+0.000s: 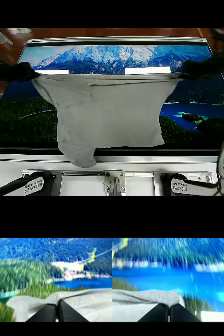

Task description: Fold the shirts.

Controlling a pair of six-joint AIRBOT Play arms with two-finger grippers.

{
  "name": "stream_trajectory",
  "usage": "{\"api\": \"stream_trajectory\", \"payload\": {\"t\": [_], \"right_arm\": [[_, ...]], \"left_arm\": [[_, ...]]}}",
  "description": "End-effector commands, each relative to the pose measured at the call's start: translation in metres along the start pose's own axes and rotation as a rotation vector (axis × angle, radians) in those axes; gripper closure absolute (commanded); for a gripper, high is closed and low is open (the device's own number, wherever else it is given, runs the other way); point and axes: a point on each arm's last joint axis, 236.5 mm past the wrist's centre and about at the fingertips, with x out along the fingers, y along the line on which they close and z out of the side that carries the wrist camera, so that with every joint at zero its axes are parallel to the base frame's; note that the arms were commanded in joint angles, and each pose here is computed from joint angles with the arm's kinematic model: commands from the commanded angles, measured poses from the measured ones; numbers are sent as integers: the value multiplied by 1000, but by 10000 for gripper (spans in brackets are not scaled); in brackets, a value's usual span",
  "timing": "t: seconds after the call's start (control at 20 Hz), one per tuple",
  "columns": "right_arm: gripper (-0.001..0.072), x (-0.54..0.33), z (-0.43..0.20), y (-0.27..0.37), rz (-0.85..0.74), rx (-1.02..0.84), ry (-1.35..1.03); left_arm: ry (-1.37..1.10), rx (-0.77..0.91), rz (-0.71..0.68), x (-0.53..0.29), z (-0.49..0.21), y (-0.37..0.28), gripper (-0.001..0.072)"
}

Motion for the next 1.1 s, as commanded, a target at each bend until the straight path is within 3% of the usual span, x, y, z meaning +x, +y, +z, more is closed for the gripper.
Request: {"api": "stream_trajectory", "payload": {"t": [0.0,0.4,0.75,1.05], "right_arm": [[653,118,48,14,26,5,-139],[652,178,114,11,-12,-7,-462],[653,228,58,4,-2,19,-236],[653,209,-5,-10,9,58,58]], "left_arm": [[-34,-41,-11,105,9,34,670],[-115,-89,70,196,8,75,670],[-4,-31,88,220,-25,76,670],[446,13,105,176,-106,91,670]]}}
